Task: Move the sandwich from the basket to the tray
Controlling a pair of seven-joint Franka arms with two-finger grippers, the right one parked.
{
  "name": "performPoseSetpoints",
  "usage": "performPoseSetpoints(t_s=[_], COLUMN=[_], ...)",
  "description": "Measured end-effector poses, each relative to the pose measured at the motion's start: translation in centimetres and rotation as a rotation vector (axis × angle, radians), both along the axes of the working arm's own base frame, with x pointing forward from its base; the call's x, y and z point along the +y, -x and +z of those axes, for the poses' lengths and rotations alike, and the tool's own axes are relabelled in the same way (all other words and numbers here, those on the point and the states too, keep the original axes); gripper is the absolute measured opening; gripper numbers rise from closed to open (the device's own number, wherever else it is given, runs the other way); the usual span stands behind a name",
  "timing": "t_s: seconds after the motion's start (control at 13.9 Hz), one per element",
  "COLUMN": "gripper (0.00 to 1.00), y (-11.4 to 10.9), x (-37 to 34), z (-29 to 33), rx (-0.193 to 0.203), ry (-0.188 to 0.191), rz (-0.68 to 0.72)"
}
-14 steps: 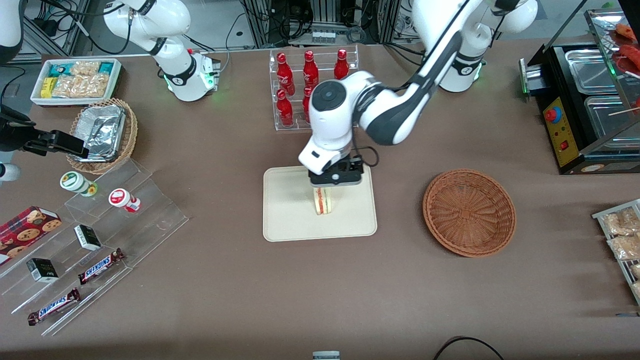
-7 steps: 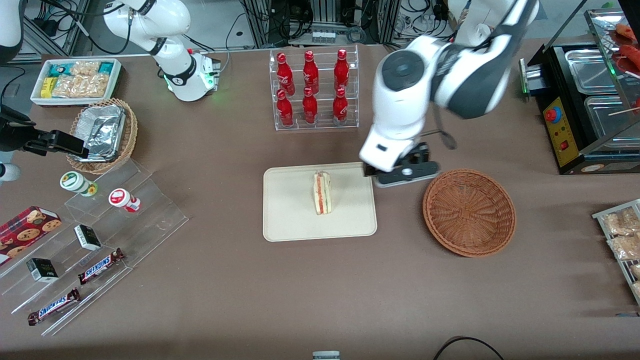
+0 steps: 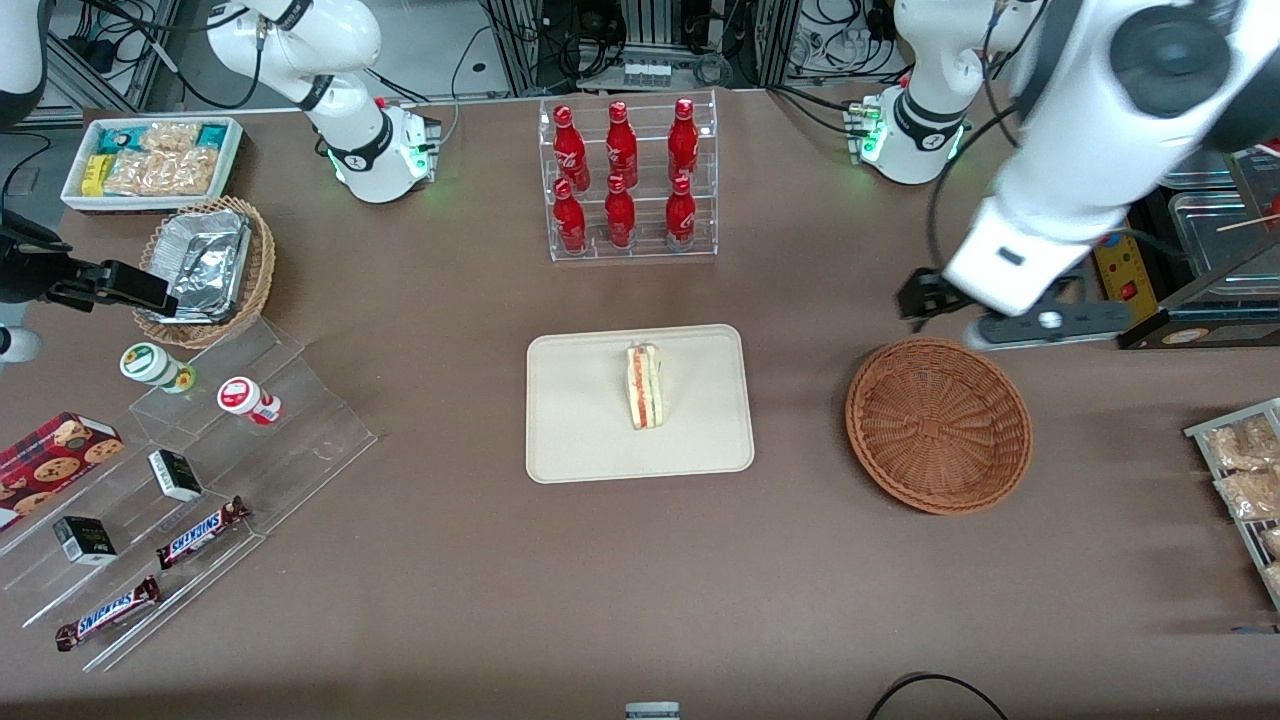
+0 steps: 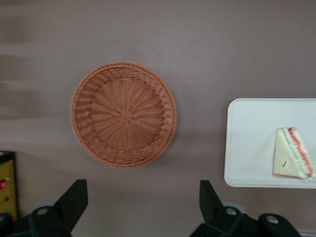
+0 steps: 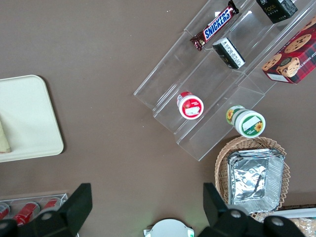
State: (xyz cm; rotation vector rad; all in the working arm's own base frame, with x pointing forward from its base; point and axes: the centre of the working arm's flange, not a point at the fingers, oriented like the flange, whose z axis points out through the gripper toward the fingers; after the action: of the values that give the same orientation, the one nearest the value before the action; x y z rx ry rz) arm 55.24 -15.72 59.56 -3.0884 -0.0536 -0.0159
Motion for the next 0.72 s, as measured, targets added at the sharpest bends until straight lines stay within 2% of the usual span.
performPoseSetpoints(t_s=[0.43, 0.72], gripper=[1.00, 1.00], y=[0.0, 0.6], x=[7.8, 11.6], z=[0.8, 1.8], rx=[0.034, 0.022], ry=[0.012, 0.024], rz=[-0.090, -0.078])
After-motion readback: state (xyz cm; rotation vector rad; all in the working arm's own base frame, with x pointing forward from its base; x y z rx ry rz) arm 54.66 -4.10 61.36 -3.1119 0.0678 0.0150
